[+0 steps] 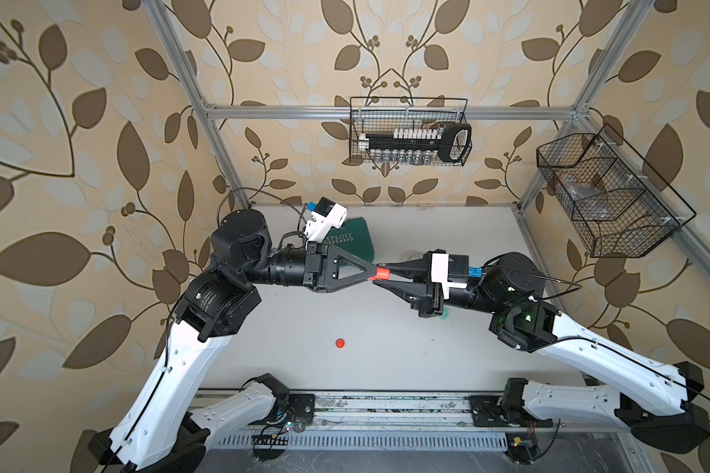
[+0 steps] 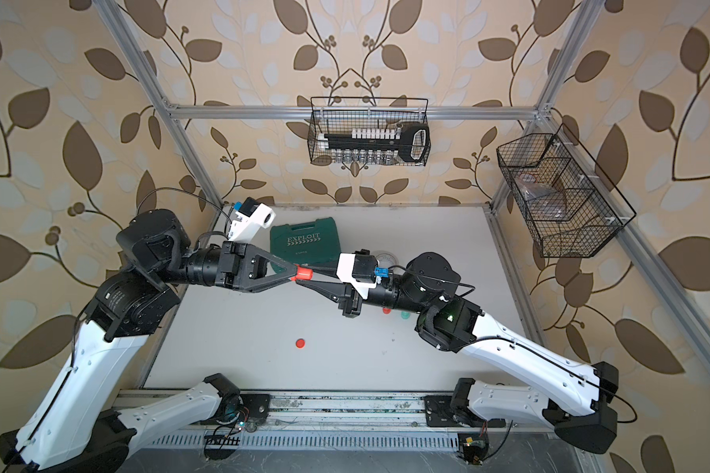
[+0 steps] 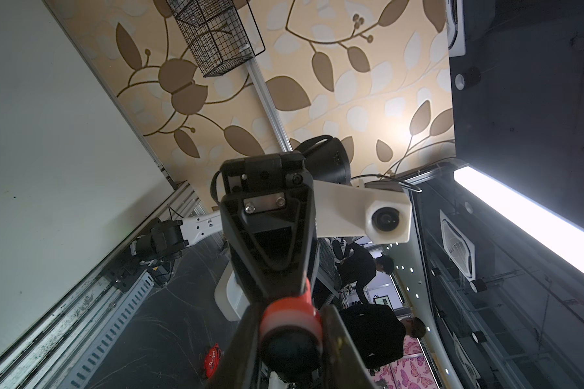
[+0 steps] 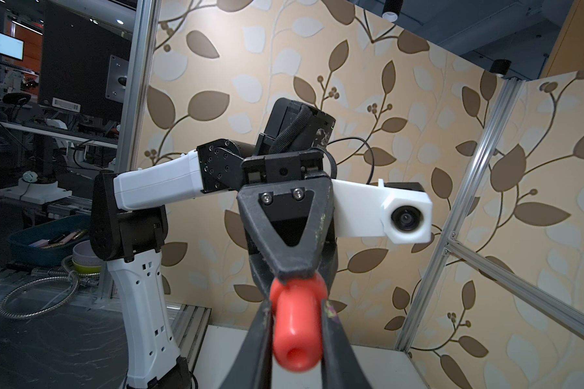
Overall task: Close the stamp cap
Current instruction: Pick up the stamp from the center of the board.
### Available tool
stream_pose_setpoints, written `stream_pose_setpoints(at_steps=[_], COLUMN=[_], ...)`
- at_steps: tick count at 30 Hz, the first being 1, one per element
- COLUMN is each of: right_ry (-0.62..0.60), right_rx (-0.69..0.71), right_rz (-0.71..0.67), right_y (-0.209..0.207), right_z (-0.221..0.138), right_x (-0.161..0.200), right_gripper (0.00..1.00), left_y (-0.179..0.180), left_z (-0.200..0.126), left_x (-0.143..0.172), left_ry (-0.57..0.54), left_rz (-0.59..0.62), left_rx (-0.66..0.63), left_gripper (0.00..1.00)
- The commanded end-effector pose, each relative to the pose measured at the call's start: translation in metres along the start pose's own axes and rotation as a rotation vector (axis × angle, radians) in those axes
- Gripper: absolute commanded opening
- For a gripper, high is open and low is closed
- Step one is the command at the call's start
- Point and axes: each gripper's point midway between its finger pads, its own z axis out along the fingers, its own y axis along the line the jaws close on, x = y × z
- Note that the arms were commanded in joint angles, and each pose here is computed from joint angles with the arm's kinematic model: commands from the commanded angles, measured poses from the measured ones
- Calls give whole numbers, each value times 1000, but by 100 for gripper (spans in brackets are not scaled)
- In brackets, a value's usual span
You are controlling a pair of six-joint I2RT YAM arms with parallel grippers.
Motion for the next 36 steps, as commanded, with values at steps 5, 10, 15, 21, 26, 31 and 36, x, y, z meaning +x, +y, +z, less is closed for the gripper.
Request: stream_pose_setpoints(at_steps=[5, 10, 15, 21, 26, 31, 36], right_ry=[-64, -62, -60, -58, -53, -48, -45], right_rx=[11, 15, 17, 15, 11, 15, 13], right_rz=[-10, -3, 4, 7, 10, 14, 19], right_y=[-3, -3, -4, -4, -4, -5, -4], right_z=[-2, -2, -1, 0, 1, 2, 2], right_x=[-26, -25, -25, -25, -23, -22, -21], right_gripper=[22, 20, 21, 17, 17, 21, 17], left_y=[-7, -5, 0, 0, 1, 3, 4], left_z=[2, 1, 2, 2, 2, 3, 3], left_x=[0, 0, 0, 1, 1, 1, 1], left_ry=[5, 5, 4, 4, 6, 7, 8], left_rz=[36, 38, 25, 29, 29, 29, 30], left_rx=[23, 19, 7, 7, 5, 1, -3], left_gripper=[6, 6, 6, 6, 6, 6, 6])
